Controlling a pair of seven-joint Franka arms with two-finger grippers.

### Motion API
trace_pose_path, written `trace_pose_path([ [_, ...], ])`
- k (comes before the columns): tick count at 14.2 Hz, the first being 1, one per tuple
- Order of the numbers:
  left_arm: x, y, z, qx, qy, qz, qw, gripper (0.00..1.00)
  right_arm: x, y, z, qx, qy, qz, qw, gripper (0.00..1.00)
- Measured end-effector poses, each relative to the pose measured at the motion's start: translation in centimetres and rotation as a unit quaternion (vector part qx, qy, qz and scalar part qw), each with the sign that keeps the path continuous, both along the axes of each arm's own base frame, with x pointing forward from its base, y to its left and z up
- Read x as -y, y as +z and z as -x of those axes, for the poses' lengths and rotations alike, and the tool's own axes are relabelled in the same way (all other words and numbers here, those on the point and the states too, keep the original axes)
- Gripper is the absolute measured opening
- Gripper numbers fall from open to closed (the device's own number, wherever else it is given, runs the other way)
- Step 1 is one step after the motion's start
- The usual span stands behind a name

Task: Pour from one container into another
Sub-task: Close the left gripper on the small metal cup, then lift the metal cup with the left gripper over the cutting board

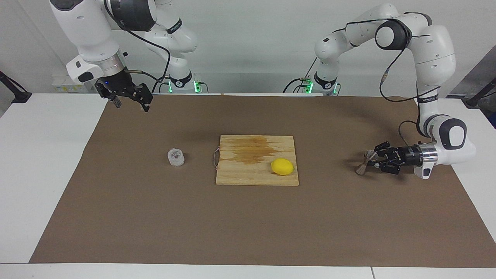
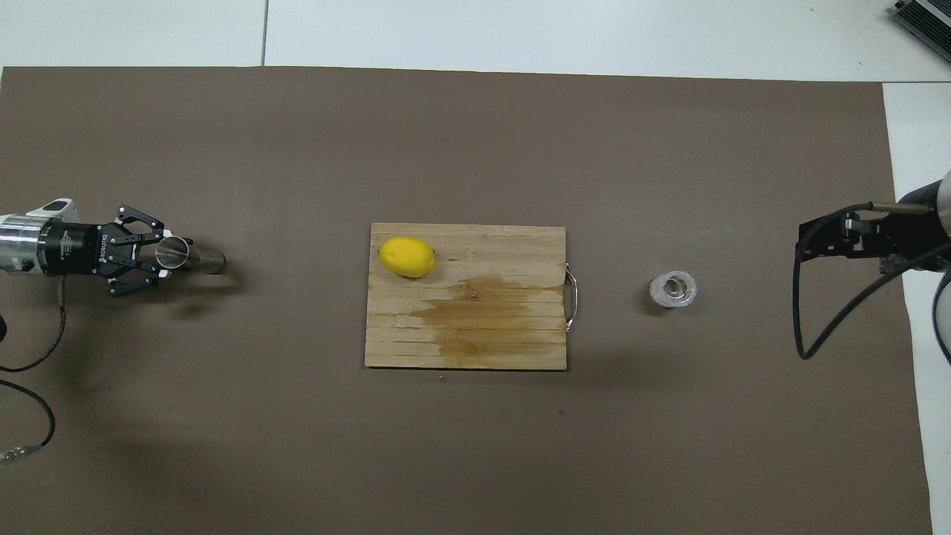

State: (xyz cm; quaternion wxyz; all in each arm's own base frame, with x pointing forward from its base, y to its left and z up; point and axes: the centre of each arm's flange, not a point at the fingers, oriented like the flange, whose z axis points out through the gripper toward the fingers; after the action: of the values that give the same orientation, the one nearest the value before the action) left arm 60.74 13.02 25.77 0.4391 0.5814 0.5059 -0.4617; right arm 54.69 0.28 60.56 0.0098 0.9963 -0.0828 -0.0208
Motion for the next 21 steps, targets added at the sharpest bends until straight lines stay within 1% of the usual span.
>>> trace_pose_path([
  [3, 2.0, 1.7, -1.0, -0.013, 0.001, 0.016, 1.000, 0.39, 0.0, 0.0, 0.0, 0.000, 0.000, 0.000, 1.000, 1.00],
  [6, 4.2, 4.5, -1.9, -0.020, 0.001, 0.024, 1.000, 0.39, 0.0, 0.0, 0.0, 0.000, 0.000, 0.000, 1.000, 1.00],
  [11, 10.7, 9.7, -3.2, -0.023, -0.015, 0.016, 1.000, 0.39, 0.0, 0.0, 0.0, 0.000, 0.000, 0.000, 1.000, 1.00],
  [13, 13.7, 11.0, -3.2, -0.023, -0.010, 0.017, 1.000, 0.39, 0.0, 0.0, 0.0, 0.000, 0.000, 0.000, 1.000, 1.00],
  [15, 17.9, 11.3, -2.8, -0.025, 0.005, 0.019, 0.999, 0.39, 0.0, 0.0, 0.0, 0.000, 0.000, 0.000, 1.000, 1.00],
  [17, 22.7, 11.2, -1.9, -0.028, 0.014, 0.013, 0.999, 0.39, 0.0, 0.0, 0.0, 0.000, 0.000, 0.000, 1.000, 1.00],
  [19, 26.9, 11.4, -0.6, -0.030, 0.022, 0.009, 0.999, 0.39, 0.0, 0.0, 0.0, 0.000, 0.000, 0.000, 1.000, 1.00],
  [21, 29.7, 11.5, 1.1, -0.039, 0.042, 0.014, 0.998, 0.39, 0.0, 0.0, 0.0, 0.000, 0.000, 0.000, 1.000, 1.00],
])
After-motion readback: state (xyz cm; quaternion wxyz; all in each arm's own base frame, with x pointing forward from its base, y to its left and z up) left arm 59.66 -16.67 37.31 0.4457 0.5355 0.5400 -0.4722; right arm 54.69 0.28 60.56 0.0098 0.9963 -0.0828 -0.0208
